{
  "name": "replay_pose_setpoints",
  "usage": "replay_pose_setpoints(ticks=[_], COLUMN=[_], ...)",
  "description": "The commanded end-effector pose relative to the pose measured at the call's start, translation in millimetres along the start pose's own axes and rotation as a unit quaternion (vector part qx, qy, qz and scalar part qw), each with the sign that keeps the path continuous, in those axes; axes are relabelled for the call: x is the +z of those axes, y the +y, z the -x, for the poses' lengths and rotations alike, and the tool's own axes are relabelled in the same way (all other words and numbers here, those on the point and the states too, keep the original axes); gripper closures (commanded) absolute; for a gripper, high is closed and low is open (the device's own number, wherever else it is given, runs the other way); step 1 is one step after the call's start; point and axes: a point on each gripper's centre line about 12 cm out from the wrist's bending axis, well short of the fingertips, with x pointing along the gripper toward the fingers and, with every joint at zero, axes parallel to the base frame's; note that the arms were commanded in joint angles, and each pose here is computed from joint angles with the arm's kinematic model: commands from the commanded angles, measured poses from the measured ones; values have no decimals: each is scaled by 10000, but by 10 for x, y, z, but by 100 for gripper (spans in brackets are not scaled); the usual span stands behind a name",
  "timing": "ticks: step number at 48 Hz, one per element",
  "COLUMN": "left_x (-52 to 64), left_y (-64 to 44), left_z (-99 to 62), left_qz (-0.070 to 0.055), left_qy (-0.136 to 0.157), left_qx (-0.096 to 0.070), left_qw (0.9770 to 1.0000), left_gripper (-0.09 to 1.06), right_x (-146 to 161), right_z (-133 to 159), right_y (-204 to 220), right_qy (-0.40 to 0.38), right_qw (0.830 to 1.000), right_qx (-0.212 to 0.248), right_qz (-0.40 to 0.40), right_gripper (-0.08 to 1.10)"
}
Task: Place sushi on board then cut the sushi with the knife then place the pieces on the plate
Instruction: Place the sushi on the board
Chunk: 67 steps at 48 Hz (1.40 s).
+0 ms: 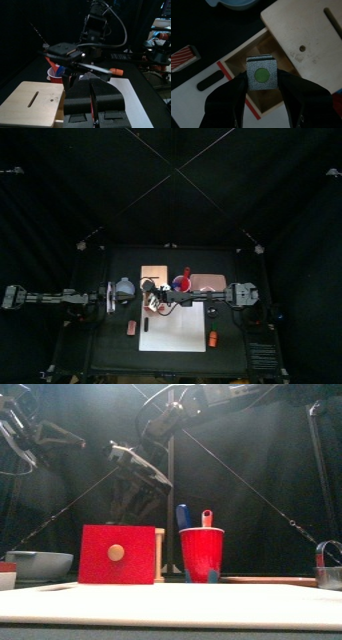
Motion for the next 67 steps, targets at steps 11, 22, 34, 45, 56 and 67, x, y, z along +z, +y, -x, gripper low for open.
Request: replay_pose_setpoints(ticks=[11,22,34,45,56,67], left_x=[58,68,129,234,262,241], left_y=[42,103,117,201,307,341], left_z=[-18,-18,-35,-68,-114,-138], left_qz=[-44,-24,24,163,540,711], left_qy=[-111,-132,-211,-341,-494,-528], left_qx=[113,272,316,555,877,994], left_qw=[9999,9995,9993,9977,9935,9911], left_gripper=[89,89,89,89,89,89], right_x=[200,-24,-578,-987,-1238,-1321], right_z=[820,1256,1328,1051,876,718], right_y=[-51,-93,-57,72,236,308], right_qy=[-518,-464,-358,-280,-393,-249], right_qw=[9985,9976,9844,9711,9424,9409], right_qx=[-91,-289,-487,-343,-627,-575], right_qz=[147,434,1652,2344,3261,3330], right_gripper=[26,26,26,26,26,25])
